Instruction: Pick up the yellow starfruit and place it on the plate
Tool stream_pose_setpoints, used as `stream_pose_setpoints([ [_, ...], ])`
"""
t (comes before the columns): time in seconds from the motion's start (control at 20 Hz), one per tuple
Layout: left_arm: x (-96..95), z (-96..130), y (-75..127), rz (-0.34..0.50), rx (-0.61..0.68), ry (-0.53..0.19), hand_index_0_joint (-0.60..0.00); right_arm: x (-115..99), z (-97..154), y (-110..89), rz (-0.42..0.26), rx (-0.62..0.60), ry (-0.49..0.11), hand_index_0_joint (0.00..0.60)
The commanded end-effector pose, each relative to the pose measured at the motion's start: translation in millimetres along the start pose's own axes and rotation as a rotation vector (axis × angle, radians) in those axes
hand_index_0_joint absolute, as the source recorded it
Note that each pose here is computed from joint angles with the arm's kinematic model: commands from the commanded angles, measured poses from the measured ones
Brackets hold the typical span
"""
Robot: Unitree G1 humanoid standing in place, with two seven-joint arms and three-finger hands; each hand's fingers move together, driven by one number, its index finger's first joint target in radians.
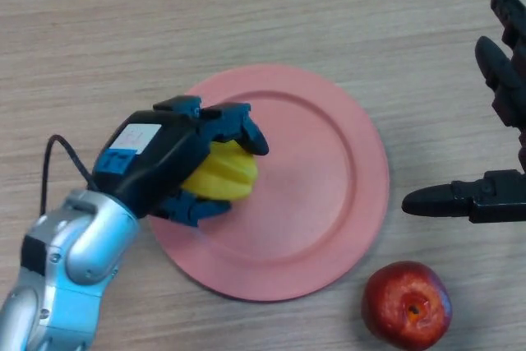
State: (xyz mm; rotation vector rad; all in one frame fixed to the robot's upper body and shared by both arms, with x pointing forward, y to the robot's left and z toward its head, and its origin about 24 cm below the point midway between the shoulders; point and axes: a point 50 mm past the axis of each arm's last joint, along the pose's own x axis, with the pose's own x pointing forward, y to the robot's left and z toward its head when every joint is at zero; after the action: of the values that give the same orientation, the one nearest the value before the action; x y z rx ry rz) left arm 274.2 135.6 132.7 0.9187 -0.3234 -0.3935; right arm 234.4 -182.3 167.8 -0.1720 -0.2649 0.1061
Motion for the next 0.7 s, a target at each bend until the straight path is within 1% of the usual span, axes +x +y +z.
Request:
stream_pose_setpoints([
  [0.05,-1.7,13,32,0.154,-0.015,-0.092,-0.55,-4,30,-9.9,-0.051,-0.055,-0.199,0.0],
  [0.1,-1.7,13,31,0.15,-0.032,-0.086,-0.4,-4,31,-9.9,-0.053,-0.059,-0.198,0.0],
  [0.15,-1.9,12,30,0.146,-0.042,-0.078,-0.301,-4,31,-9.9,-0.054,-0.063,-0.196,0.0],
  [0.2,-2.7,11,28,0.14,-0.049,-0.06,-0.15,-4,31,-9.7,-0.057,-0.07,-0.194,0.0],
  [0.25,-3.7,9,27,0.142,-0.033,-0.044,-0.051,-4,32,-9.4,-0.062,-0.077,-0.197,0.0],
  [0.3,-4.5,8,27,0.15,-0.009,-0.035,0.0,-3,32,-8.9,-0.066,-0.083,-0.201,0.0],
  [0.45,-6.2,8,30,0.162,0.02,-0.027,0.0,-3,34,-6.8,-0.058,-0.1,-0.206,0.0],
  [0.55,-10.1,11,38,0.2,-0.014,-0.038,0.0,-2,35,-6.3,-0.048,-0.101,-0.215,0.0],
  [0.7,-15.7,9,51,0.307,-0.078,-0.055,0.0,2,38,-4.6,-0.038,-0.093,-0.231,0.0],
])
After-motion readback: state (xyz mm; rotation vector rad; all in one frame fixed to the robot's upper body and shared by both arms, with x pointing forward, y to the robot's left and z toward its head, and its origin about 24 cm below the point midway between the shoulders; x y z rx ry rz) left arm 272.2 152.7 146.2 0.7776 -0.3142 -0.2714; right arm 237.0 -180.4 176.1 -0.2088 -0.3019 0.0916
